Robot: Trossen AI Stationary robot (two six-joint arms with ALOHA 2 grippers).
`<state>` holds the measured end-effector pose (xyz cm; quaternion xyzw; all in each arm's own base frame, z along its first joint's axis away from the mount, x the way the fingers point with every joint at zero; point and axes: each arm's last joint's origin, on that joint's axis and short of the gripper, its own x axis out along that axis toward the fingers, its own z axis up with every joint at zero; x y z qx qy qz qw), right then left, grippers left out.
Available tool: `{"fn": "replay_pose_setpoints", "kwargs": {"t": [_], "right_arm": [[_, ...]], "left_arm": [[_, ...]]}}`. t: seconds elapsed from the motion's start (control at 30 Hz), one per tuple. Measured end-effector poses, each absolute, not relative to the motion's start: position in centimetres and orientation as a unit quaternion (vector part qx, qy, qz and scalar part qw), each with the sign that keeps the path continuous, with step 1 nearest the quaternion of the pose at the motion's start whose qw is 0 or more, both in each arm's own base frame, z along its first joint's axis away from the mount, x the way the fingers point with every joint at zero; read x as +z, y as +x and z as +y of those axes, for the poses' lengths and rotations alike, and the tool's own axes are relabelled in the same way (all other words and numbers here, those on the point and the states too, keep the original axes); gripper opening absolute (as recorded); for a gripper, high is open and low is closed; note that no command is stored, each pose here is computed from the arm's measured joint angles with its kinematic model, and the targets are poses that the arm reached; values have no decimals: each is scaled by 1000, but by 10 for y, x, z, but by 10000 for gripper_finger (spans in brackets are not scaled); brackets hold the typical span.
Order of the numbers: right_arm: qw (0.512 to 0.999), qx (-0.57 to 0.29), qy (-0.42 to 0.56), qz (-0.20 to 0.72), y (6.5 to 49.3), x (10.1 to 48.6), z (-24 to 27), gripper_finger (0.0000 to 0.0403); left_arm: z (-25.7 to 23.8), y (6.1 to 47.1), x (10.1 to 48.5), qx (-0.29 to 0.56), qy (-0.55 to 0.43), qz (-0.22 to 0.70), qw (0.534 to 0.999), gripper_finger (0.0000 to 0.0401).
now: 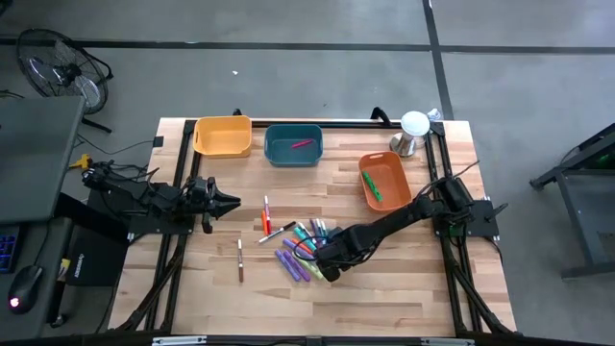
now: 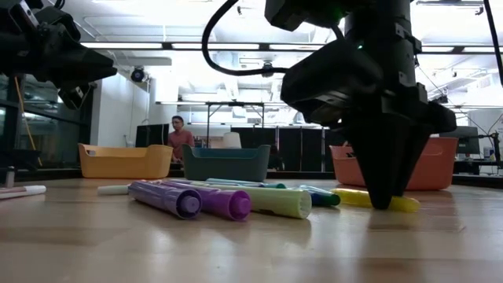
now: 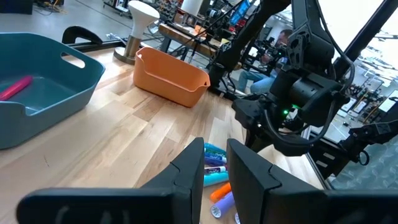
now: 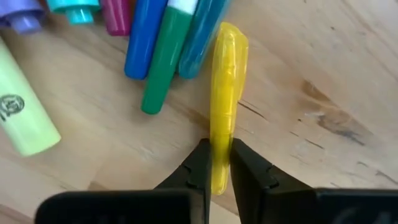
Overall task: Pick & Place Markers
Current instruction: Put the yellow pen into the blue bin
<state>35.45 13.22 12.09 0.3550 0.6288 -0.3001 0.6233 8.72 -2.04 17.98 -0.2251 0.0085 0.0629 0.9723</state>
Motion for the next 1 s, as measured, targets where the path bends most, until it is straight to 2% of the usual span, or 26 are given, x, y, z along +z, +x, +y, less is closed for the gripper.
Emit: {"fn": "replay_pose_setpoints", "kwargs": {"t": [0.4, 0.73, 1.0], "right_arm": [[629, -266, 332, 651, 348, 135, 131, 26], [641, -249, 323, 651, 327, 185, 124, 24], [692, -228, 324, 603, 315, 227, 117, 24]], "left_arm": [[-20, 87, 180, 63, -225, 9, 972, 67], [-20, 87, 180, 63, -225, 8, 972, 67], [-20, 87, 180, 64, -225, 8, 972, 67]]}}
